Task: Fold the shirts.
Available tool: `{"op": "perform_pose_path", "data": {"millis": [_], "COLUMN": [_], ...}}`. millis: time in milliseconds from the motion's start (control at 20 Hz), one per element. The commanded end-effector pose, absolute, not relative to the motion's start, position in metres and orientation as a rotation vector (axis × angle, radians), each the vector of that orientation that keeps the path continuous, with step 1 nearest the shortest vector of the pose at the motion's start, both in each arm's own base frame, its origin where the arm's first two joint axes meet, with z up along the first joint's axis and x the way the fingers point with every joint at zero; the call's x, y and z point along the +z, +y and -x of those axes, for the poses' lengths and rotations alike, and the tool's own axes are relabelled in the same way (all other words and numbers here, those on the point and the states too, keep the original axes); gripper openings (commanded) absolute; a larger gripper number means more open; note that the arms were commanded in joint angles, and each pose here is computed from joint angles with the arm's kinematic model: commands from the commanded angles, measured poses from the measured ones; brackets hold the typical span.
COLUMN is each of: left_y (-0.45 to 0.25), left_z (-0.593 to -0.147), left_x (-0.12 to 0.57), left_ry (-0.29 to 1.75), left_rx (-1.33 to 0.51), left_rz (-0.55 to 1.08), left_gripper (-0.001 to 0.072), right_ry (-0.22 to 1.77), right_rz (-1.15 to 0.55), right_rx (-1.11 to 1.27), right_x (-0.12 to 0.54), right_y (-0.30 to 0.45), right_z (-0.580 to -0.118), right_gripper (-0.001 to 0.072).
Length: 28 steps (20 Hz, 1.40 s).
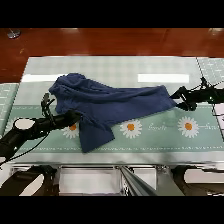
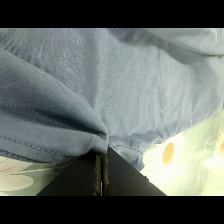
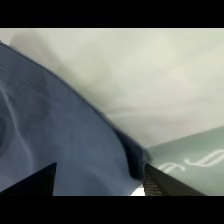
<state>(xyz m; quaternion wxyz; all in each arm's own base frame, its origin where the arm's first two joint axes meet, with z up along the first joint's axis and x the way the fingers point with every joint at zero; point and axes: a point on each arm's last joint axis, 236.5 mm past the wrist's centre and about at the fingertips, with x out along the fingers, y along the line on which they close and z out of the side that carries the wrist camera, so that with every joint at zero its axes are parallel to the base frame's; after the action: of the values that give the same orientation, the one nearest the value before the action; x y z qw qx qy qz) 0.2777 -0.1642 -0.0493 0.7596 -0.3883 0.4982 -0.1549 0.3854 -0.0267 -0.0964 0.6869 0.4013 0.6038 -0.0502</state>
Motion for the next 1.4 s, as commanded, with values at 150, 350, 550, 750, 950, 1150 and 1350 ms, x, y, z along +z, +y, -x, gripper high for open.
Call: {"op": "perform_pose_path", "data": {"millis": [150, 350, 550, 750, 950, 1150, 1350], "left_y": [-0.168, -0.174, -0.150, -0.114, -0.081, -0.052, -0.039], "left_z": [-0.273, -0.275, -0.348, -0.379, -0.340, -0.277, -0.203], "left_x": [-0.049, -0.035, 0.093, 0.300, 0.432, 0.493, 0.517], "left_ry": [1.102, 1.098, 0.766, 0.340, 0.132, 0.049, -0.019], "left_rx": [-0.356, -0.401, -0.472, -0.555, -0.450, -0.263, -0.138], "left_rz": [0.849, 0.849, 0.805, 0.628, 0.347, 0.132, 0.000], "left_gripper": [0.0018, 0.0018, 0.0018, 0.0016, 0.0017, 0.0017, 0.0016], "right_ry": [1.382, 1.417, 1.103, 0.569, 0.229, 0.094, 0.032], "right_rz": [-0.839, -0.693, -0.565, -0.331, -0.196, -0.066, -0.002], "right_rx": [-0.019, 0.092, 0.171, 0.271, 0.297, 0.269, 0.082], "right_x": [-0.102, -0.077, 0.061, 0.286, 0.442, 0.496, 0.508], "right_y": [0.015, 0.026, 0.014, 0.015, 0.035, 0.053, 0.029], "right_z": [-0.403, -0.408, -0.465, -0.481, -0.390, -0.273, -0.190], "right_gripper": [0.0467, 0.0025, 0.0024, 0.0025, 0.0025, 0.0025, 0.0025]}}
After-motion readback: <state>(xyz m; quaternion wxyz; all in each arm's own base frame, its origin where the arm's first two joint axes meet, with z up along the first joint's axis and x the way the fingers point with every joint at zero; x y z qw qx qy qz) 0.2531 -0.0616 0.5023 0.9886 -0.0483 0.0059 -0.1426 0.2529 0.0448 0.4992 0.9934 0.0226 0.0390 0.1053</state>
